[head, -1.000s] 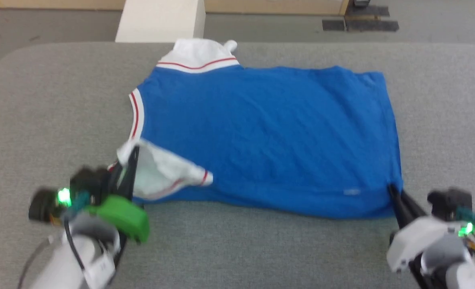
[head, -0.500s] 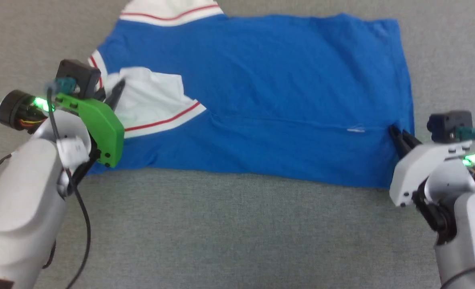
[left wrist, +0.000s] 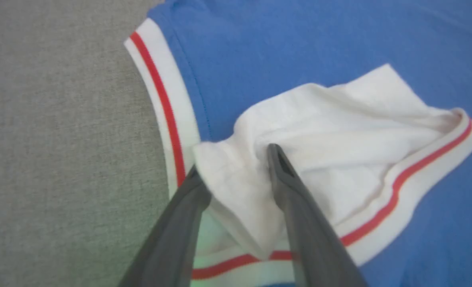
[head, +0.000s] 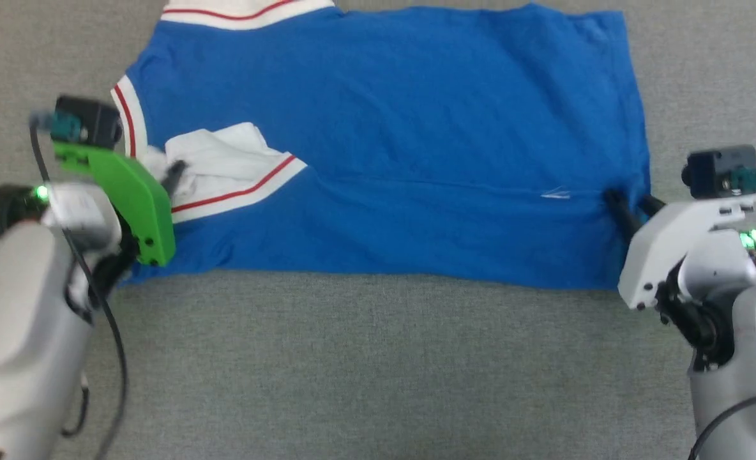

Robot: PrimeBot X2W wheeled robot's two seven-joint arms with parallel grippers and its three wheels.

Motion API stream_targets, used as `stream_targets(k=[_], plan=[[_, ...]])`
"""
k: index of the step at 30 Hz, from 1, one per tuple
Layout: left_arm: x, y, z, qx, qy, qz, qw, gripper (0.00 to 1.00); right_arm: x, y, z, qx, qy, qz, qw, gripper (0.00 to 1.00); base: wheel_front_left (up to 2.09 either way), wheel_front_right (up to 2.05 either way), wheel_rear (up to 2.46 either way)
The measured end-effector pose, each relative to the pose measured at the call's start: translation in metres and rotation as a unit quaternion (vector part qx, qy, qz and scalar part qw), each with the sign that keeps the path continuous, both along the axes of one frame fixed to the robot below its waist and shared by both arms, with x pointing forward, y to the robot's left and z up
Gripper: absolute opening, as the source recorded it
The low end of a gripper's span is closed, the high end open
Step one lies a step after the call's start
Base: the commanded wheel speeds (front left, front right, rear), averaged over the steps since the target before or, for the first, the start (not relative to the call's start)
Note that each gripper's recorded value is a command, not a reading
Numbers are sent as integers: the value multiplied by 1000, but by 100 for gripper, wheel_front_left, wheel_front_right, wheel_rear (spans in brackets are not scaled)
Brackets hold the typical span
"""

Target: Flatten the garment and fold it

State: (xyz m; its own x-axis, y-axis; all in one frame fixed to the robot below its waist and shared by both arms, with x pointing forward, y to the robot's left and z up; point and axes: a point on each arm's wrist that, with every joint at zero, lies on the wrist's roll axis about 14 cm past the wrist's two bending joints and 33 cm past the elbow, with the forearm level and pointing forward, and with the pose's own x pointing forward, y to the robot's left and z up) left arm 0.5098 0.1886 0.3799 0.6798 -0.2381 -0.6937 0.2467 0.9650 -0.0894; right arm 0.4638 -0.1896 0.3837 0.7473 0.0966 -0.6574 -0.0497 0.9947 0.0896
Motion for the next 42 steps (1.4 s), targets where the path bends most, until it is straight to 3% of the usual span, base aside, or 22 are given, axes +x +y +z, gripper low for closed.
stream_targets(k=[3,7,15,22,33,39,40,41,42], plan=[[0,2,21,-9,-95,31,995,100,-6,-1,11,16,-36,-15,999,100,0,0,0],[-11,1,58,-32,-216,69,973,100,-14,1,35,30,-108,-27,993,100,0,0,0],[-69,16,83,-44,-288,150,945,100,-40,1,82,40,-245,-42,968,100,0,0,0],[-101,31,61,-34,-224,208,951,100,-57,4,108,47,-321,-44,945,100,0,0,0],[-103,27,8,-57,-45,246,967,100,-71,-5,97,46,-308,-60,948,100,0,0,0],[-89,20,2,-79,-11,247,966,100,-73,-14,88,39,-295,-72,952,100,0,0,0],[-87,19,1,-81,-11,247,966,69,-73,-15,87,38,-292,-74,953,100,0,0,0],[-86,18,1,-81,-11,242,967,22,-74,-16,84,37,-289,-75,954,100,0,0,0],[-84,17,1,-82,-13,238,968,0,-74,-17,82,37,-286,-77,954,100,0,0,0]])
